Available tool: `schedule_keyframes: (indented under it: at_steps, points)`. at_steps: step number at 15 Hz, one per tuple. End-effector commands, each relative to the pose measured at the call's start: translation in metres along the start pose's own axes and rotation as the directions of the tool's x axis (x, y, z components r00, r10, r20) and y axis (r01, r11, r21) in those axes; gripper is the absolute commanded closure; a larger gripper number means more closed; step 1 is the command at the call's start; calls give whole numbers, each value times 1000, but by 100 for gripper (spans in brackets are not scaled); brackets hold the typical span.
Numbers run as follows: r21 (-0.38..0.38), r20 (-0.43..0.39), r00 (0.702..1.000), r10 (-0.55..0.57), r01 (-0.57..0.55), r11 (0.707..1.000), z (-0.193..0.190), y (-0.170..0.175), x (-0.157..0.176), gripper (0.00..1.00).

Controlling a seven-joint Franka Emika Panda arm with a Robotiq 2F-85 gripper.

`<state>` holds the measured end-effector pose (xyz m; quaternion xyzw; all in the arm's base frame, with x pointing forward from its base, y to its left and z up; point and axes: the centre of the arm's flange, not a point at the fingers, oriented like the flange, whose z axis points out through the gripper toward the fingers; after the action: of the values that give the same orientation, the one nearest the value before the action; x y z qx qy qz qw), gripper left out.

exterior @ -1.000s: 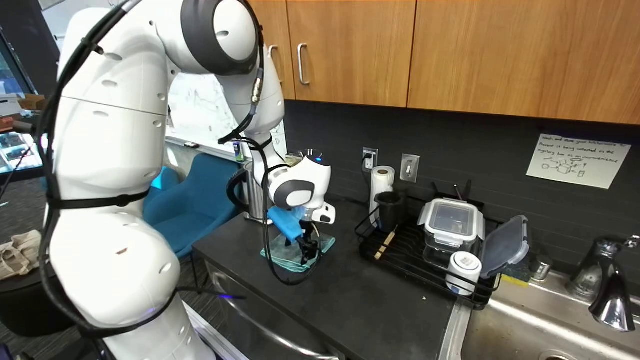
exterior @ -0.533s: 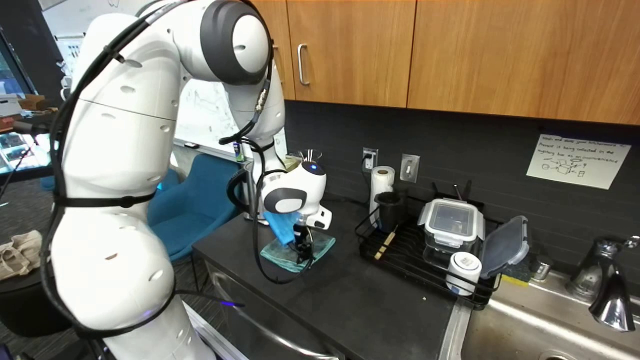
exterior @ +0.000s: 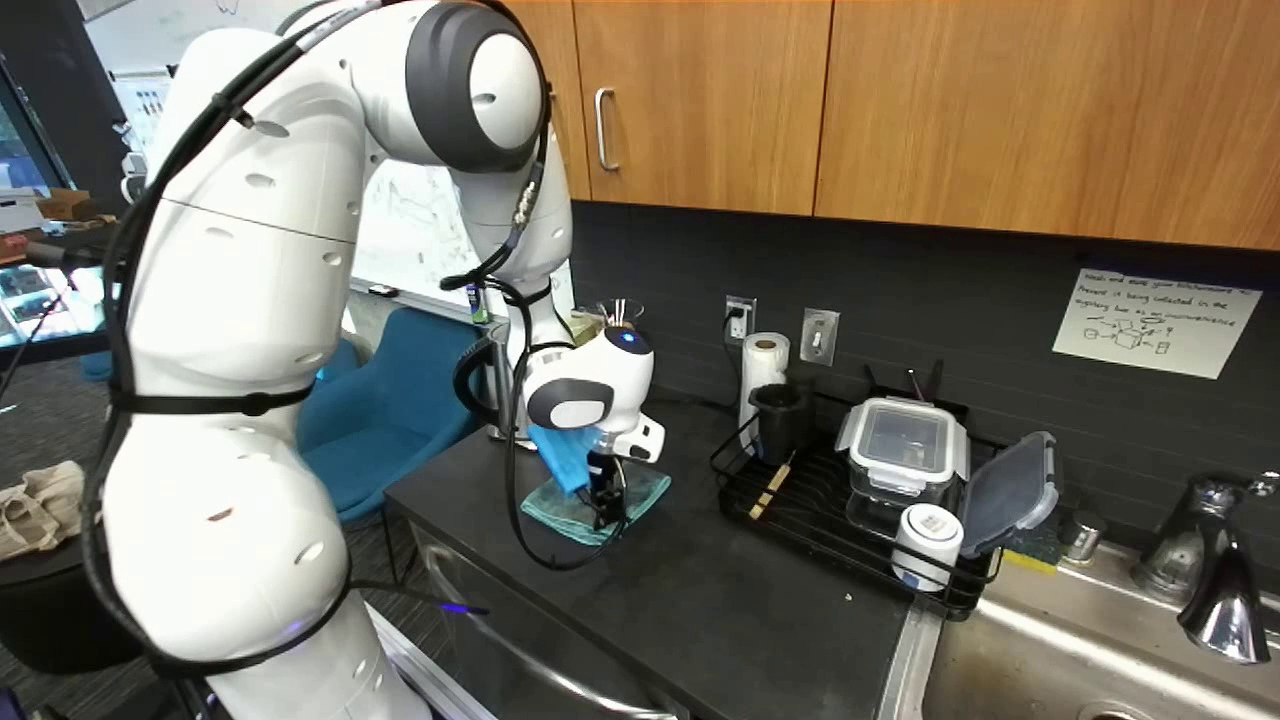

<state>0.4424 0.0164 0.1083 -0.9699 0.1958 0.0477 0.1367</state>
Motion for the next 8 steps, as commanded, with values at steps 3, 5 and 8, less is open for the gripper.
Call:
schedule_keyframes:
  at_steps: [3,5,8]
  points:
    - [-2,-1,1000,7,-7,1000,0,4,1,0]
    - [-3,-1,1000,8,-8,1000,0,4,1,0]
    - [1,-1,1000,21,-21,1000,-1,9,0,0]
